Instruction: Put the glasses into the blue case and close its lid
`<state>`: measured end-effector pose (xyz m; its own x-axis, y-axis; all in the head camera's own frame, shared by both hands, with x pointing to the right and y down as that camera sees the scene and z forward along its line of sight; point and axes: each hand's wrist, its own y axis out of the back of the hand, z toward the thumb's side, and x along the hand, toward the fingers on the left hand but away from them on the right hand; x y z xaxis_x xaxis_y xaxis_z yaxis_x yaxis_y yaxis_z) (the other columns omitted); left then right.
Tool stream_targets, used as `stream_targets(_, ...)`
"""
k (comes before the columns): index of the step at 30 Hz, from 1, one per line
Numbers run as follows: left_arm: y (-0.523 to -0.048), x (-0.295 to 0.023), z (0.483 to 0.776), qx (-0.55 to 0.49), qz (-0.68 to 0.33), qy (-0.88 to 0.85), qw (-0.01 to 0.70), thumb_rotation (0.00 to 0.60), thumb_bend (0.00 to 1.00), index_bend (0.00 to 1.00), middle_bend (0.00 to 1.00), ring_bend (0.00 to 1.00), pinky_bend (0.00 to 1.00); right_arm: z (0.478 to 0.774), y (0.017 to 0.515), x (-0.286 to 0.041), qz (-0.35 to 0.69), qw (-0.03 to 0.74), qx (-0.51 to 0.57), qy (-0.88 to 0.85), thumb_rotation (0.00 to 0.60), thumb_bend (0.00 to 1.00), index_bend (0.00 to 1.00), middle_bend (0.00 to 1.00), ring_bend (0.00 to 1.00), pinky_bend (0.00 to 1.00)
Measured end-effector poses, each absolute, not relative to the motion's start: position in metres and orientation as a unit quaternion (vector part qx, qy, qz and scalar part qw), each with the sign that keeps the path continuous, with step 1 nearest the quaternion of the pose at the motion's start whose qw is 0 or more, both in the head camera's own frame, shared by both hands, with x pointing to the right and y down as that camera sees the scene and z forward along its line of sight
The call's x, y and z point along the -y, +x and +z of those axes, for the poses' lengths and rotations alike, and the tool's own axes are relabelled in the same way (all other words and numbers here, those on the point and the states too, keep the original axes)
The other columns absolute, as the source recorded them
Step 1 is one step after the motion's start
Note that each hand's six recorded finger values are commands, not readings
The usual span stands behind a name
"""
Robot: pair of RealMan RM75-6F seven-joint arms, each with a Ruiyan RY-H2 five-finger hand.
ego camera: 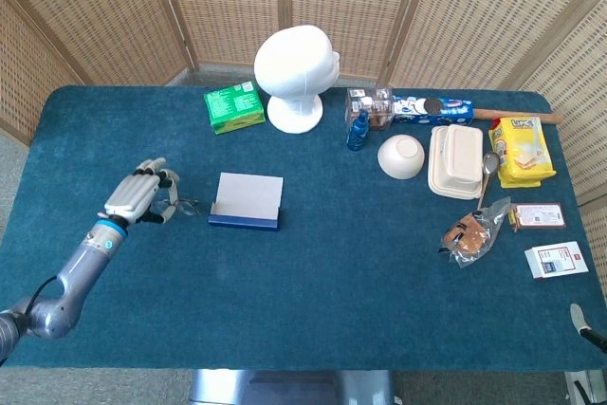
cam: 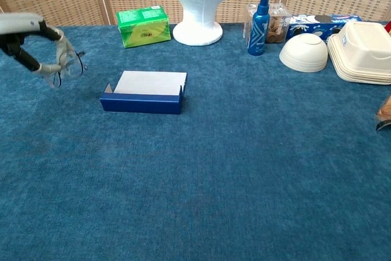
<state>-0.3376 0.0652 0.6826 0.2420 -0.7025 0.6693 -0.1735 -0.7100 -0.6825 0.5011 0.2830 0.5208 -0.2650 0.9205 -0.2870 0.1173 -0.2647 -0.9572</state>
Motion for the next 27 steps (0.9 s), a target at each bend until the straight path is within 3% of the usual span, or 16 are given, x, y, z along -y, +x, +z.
stream_targets(13, -0.291, -0.02, 0.684, -0.268, -0.531, -0.75, 0.288, 0.6, 0.44, 0.69, 0.28, 0.03, 0.0, 0.515, 0.509, -0.291, 0.616, 0.325, 0.518, -0.497, 0.6, 0.29, 0.03, 0.14, 0.0, 0.13)
stream_targets(27, -0.223, -0.005, 0.722, -0.243, -0.523, -0.764, 0.29, 0.6, 0.44, 0.69, 0.28, 0.03, 0.0, 0.507, 0.521, -0.301, 0.623, 0.318, 0.531, -0.479, 0.598, 0.28, 0.03, 0.14, 0.0, 0.13)
